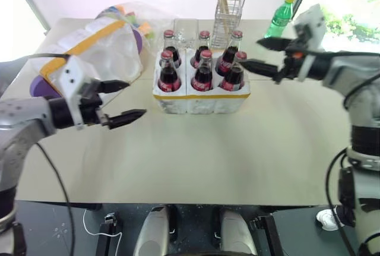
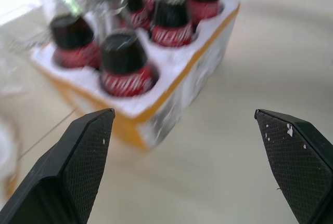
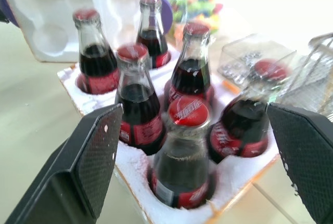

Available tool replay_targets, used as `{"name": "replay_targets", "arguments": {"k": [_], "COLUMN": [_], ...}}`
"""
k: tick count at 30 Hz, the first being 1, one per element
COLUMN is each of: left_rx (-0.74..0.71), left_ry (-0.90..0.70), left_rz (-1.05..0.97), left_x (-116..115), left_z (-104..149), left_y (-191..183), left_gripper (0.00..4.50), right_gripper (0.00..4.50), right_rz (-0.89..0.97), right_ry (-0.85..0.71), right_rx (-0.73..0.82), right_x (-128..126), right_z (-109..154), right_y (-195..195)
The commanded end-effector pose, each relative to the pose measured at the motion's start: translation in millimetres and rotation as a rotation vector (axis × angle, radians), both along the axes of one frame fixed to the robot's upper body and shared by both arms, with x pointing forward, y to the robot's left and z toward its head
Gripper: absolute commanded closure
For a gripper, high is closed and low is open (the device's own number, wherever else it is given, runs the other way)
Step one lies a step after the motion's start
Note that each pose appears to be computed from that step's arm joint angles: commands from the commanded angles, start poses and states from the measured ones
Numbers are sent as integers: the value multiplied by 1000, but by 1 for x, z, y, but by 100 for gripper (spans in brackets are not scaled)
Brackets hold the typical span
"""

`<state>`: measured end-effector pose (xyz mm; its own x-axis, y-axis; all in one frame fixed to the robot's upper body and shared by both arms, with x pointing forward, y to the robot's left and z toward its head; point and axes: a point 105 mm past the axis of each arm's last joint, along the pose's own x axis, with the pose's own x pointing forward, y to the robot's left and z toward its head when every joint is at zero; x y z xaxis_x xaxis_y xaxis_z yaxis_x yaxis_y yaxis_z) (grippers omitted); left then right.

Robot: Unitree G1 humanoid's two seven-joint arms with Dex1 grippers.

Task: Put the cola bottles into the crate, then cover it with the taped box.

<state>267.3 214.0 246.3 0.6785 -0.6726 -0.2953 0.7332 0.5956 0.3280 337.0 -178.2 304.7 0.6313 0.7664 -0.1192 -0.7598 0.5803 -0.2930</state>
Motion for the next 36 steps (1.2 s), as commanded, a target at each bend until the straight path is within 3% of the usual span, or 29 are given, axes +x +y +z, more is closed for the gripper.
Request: {"name": "replay_targets", "arguments": {"k": [1,5,8,14,25,36], "left_rx": [111,259,315,297,302,346], "left_ry": [-51,34,93,138,262,326], "left_rz": [122,272,414,547,536,550], "left_x": [-10,-18,-15,9,64,84], "left_z": [27,32,44,41,10,-15], "left_y": [45,108,154,191,189,180], "left_gripper": [0,0,0,0,0,0], "right_gripper": [2,2,2,2,2,2], "right_rz": [138,311,369,384,368,345], "right_ry": [-83,-85,-87,-117,-146,-146], "right_rx": [-43,-74,-76,-83,-64,-36], "right_x": [-27,-53,-59,-55,-57,-59], "right_z": [24,26,26,29,29,24], "right_y": [6,16,23,28,30,34]}}
